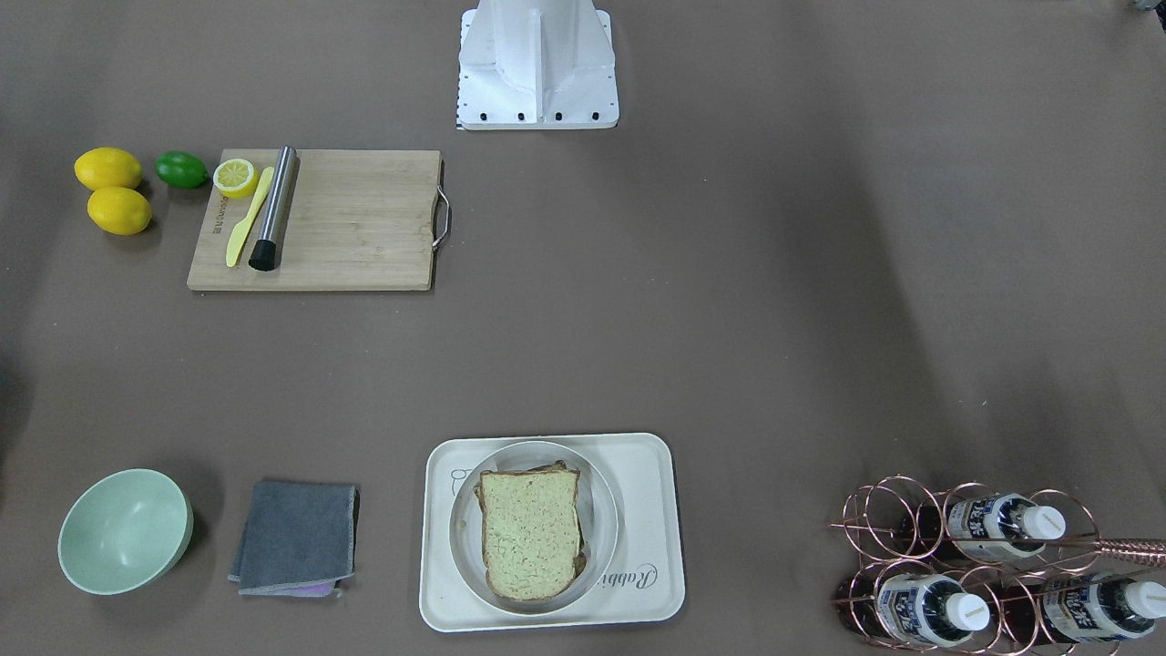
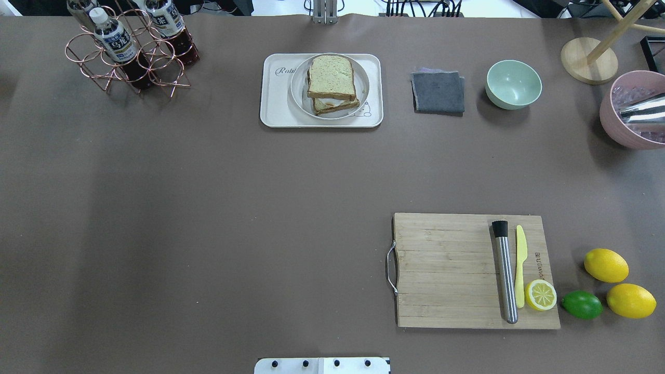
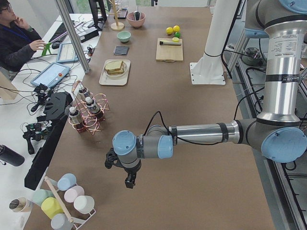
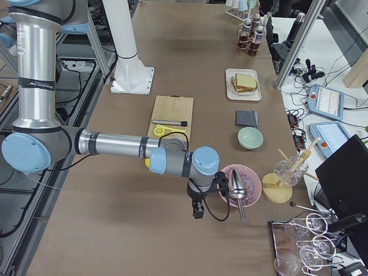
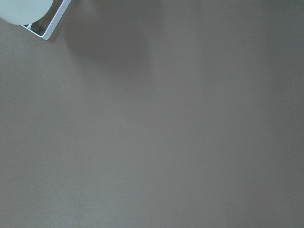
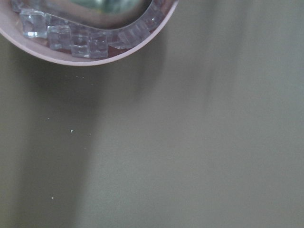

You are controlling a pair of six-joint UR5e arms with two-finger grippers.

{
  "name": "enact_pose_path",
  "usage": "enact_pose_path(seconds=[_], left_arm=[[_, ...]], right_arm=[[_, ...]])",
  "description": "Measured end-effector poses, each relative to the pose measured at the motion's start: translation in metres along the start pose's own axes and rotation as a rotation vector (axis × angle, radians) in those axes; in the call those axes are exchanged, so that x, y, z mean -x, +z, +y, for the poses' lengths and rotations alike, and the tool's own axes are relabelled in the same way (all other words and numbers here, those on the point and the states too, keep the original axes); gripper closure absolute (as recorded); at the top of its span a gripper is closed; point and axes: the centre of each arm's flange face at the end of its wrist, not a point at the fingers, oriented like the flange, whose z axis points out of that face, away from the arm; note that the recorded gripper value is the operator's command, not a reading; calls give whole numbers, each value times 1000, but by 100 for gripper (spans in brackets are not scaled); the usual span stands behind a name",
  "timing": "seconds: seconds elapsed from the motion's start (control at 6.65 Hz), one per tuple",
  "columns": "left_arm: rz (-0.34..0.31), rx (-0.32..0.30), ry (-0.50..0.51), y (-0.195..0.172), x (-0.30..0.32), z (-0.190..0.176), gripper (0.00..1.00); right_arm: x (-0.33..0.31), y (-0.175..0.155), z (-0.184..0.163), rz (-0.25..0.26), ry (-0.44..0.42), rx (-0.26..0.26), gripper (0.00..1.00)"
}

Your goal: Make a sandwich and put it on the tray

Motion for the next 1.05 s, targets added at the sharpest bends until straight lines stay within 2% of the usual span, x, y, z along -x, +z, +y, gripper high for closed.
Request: enact_pose_path(seconds=[0.3,1.05], left_arm=[[1,1,1,1,0,1,1],[2,1,1,1,0,1,1]], right_arm=[[1,2,3,-23,3,-3,0],[1,4,7,-28,4,-2,0]])
